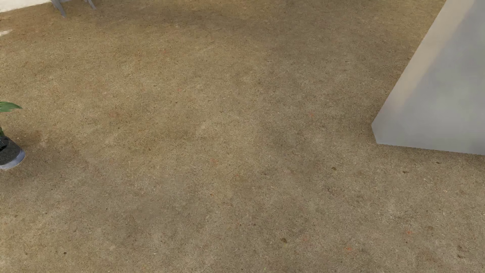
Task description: Approach the sofa
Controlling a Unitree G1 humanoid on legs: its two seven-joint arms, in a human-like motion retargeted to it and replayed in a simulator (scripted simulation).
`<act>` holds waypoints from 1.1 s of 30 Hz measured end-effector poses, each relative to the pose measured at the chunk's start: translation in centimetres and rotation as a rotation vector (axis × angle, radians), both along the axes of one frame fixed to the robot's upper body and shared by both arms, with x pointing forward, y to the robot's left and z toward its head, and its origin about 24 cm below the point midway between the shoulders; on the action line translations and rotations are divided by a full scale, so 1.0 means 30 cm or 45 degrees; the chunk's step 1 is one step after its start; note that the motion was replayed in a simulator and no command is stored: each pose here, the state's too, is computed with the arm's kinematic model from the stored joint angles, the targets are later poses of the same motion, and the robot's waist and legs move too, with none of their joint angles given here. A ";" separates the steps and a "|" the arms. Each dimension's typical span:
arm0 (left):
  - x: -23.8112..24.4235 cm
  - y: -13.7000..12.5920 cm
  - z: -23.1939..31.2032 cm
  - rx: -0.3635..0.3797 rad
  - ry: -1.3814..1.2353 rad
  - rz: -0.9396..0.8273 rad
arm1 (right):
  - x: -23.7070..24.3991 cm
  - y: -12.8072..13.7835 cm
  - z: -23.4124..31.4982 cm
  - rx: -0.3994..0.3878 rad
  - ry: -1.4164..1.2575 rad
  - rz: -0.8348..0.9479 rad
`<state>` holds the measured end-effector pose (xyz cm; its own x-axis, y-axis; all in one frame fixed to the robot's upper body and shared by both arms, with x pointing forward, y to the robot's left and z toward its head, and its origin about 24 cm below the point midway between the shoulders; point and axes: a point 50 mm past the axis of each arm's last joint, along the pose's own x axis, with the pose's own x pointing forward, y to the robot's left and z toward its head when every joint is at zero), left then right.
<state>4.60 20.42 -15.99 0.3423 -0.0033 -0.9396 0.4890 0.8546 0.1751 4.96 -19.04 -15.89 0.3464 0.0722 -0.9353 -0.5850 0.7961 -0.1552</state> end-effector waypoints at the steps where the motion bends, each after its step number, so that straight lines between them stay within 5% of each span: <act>1: 0.000 0.009 0.000 0.008 0.001 0.017 | 0.003 0.003 -0.001 0.001 -0.001 0.005; 18: -0.185 0.054 -0.011 0.070 0.206 0.028 | 0.287 0.082 0.113 0.124 -0.377 0.139; 24: -0.205 0.067 -0.016 0.094 0.246 0.062 | 0.043 0.013 0.002 -0.004 -0.025 0.094; 33: 0.146 0.020 0.069 -0.028 -0.243 0.014 | -0.130 -0.033 -0.004 -0.035 0.125 0.023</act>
<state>8.99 21.02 -13.92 0.5142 -0.0182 -0.8575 0.4392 0.8643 0.2450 1.07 -20.04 -16.01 0.2516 0.0515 -0.9664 -0.6129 0.7813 -0.1179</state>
